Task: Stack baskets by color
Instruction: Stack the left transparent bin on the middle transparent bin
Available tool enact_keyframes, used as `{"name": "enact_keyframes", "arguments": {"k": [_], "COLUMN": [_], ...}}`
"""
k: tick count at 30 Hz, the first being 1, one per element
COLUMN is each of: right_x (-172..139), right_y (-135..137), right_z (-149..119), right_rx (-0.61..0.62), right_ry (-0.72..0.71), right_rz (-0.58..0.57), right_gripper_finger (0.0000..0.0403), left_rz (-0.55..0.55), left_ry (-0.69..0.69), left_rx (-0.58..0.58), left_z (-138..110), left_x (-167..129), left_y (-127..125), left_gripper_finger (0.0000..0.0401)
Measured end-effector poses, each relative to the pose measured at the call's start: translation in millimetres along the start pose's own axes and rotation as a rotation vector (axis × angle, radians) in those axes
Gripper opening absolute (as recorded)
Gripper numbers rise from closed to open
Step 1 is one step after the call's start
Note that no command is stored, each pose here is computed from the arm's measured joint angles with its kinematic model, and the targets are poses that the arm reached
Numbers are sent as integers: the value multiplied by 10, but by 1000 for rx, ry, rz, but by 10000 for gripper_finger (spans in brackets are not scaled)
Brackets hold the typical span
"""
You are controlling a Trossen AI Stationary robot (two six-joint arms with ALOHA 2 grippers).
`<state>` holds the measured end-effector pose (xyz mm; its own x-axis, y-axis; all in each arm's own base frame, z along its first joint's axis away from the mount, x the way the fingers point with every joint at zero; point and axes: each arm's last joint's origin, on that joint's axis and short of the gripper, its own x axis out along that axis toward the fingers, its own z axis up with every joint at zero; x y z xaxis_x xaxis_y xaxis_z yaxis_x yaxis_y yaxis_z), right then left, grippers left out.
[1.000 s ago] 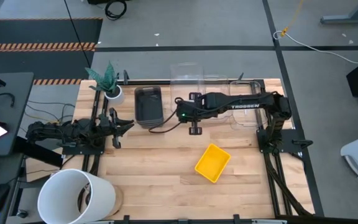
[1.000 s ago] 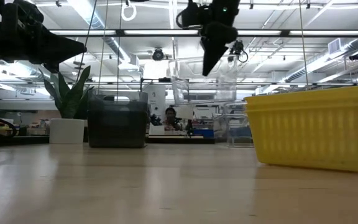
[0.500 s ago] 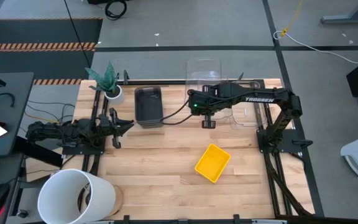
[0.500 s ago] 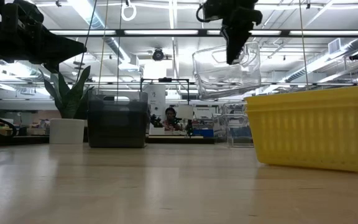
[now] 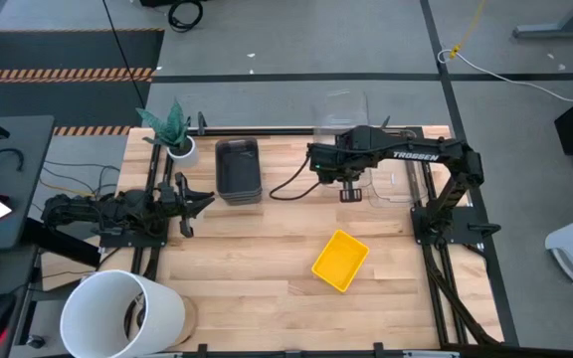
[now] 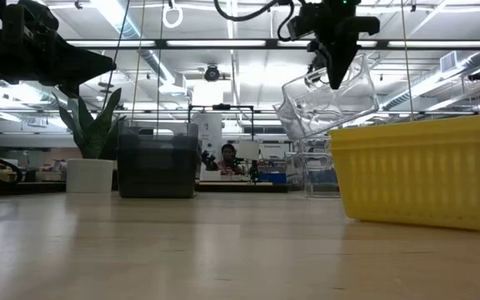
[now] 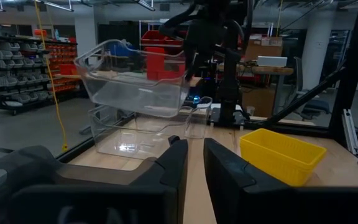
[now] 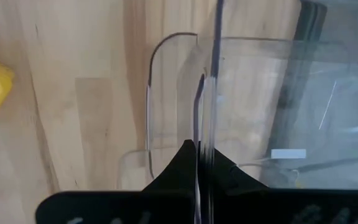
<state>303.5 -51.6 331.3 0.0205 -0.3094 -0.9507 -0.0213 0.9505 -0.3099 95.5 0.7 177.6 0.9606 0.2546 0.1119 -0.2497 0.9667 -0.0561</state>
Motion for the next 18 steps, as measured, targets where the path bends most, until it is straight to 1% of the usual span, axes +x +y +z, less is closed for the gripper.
{"name": "enact_keyframes", "arguments": {"k": [7,12,18], "right_x": [31,221,426], "right_y": [17,83,138], "right_z": [6,-3,36], "right_rx": [-14,-29,-49], "right_ry": [-5,40,16], "right_rz": [38,58,81], "right_gripper_finger": [5,5,4], "left_rz": [0,0,0], "left_ry": [0,0,0], "left_rx": [0,0,0], "left_z": [0,0,0], "left_x": [0,0,0], "left_y": [0,0,0], "left_gripper_finger": [66,59,56]}}
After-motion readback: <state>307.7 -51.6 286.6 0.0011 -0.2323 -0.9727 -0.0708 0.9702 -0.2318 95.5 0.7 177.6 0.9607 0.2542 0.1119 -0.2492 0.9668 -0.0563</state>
